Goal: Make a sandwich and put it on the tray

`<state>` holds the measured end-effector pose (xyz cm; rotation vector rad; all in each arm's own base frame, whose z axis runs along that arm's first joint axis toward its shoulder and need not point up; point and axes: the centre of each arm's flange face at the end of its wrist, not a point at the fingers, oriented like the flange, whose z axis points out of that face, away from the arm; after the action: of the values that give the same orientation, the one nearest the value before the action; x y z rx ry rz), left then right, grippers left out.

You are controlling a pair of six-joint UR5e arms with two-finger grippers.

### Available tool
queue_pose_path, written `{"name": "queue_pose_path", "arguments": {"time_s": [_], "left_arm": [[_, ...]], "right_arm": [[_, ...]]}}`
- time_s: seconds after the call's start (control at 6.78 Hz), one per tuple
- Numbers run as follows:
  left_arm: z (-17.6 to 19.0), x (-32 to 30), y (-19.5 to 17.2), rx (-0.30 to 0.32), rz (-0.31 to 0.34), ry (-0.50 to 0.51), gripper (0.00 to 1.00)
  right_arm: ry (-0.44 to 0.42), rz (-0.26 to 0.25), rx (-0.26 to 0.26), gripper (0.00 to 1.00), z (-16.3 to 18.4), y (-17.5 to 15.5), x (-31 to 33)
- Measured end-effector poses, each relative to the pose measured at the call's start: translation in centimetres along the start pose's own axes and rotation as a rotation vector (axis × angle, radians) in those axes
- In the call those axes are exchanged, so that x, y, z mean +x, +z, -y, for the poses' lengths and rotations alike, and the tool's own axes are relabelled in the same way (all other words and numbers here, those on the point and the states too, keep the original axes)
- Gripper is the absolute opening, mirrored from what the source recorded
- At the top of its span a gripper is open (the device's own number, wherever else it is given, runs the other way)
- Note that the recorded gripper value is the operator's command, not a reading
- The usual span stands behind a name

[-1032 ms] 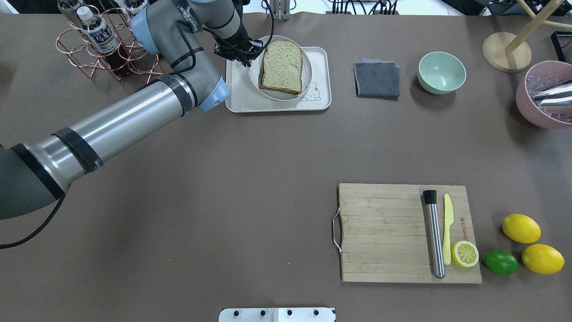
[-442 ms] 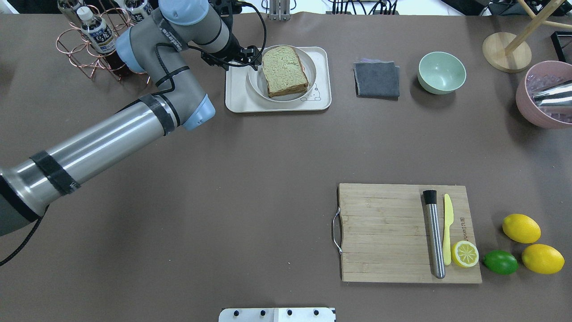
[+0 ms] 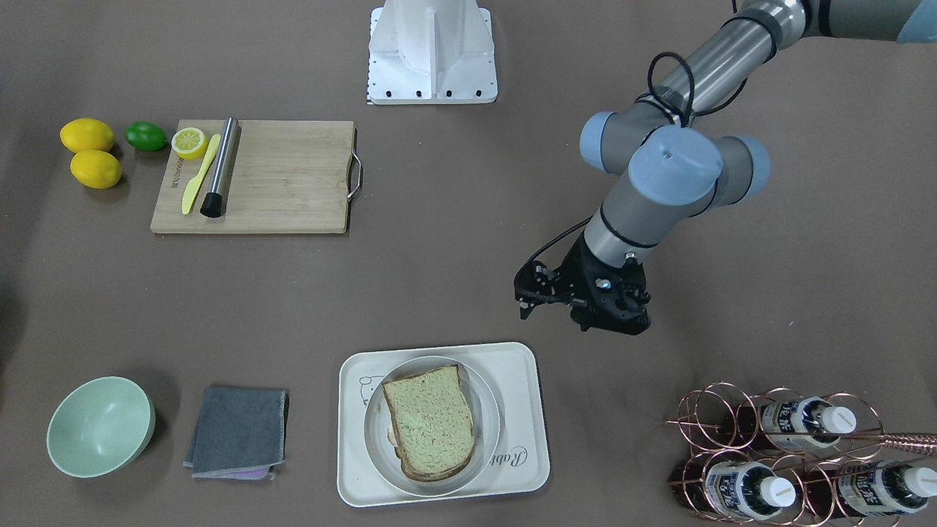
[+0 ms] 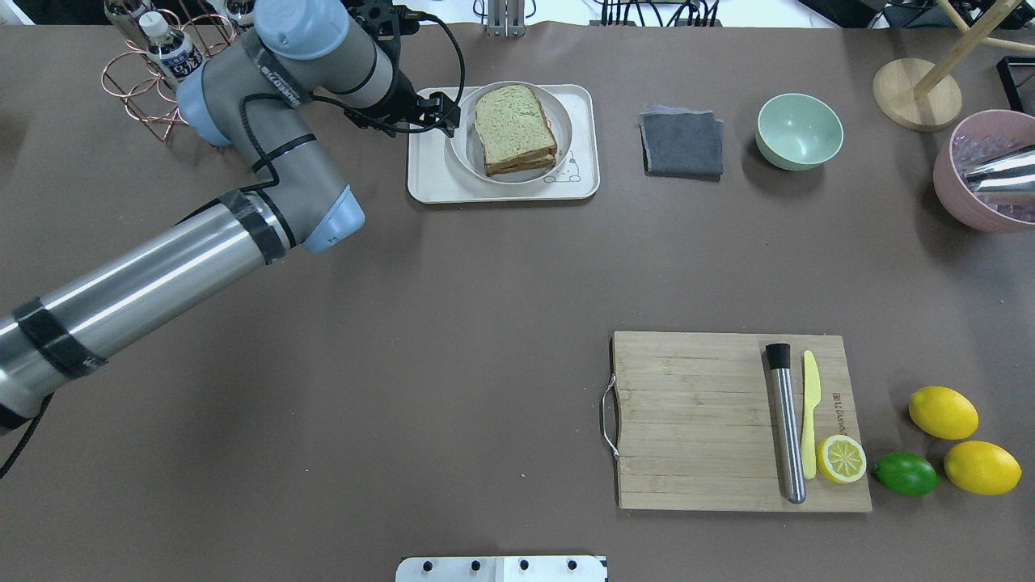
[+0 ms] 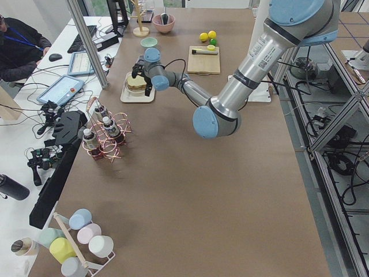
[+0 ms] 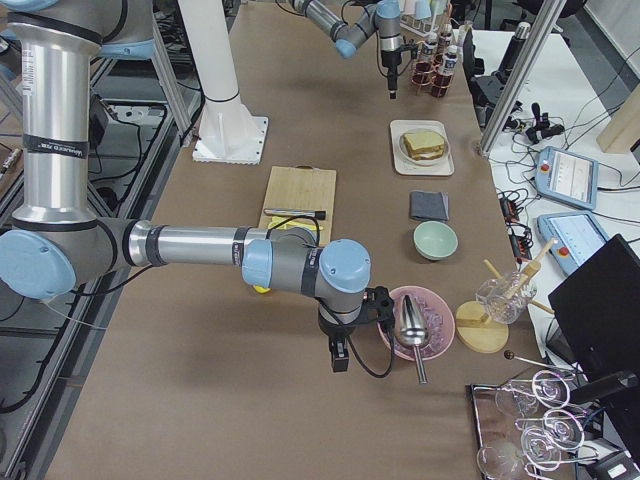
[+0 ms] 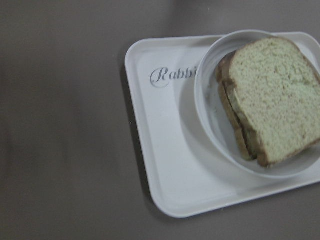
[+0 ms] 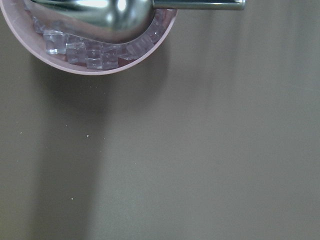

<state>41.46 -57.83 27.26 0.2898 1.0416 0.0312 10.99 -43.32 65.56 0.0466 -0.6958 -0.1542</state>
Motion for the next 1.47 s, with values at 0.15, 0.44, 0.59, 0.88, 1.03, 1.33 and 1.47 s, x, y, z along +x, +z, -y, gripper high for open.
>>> {"name": "queue_pose_path", "arguments": {"time_s": [0.15,0.44,0.59,0.88,1.03,1.33,1.47], "left_arm": [[-3.9,-3.6,-2.7,-0.011,0.016,0.012,0.99],[-11.5,-13.1,-7.7,-0.045,0.088,0.083,0.99],[-13.7,-18.5,-10.4,-0.053,0.130,0.122,0.99],[-16.9,-31.9,-16.9,-0.108,0.116,0.215,0.99],[-17.6,-38.9,-20.2,-0.108,0.086,0.252,0.99],[-18.2,-47.4,-24.1,-0.109,0.072,0.267,0.99],[-17.2,-48.7,-25.2,-0.128,0.082,0.265,0.99]], "right_arm": [[0.001,0.001,-0.001,1.00,0.0,0.0,0.0],[0.006,0.003,-0.008,1.00,-0.3,0.4,0.2],[0.009,0.005,-0.012,1.00,-0.6,0.6,0.3],[0.013,0.006,-0.017,1.00,-1.0,0.8,0.4],[0.014,0.006,-0.019,1.00,-1.1,0.9,0.5],[0.013,0.004,-0.020,1.00,-1.1,0.9,0.5],[0.013,0.004,-0.020,1.00,-1.1,0.9,0.5]]}}
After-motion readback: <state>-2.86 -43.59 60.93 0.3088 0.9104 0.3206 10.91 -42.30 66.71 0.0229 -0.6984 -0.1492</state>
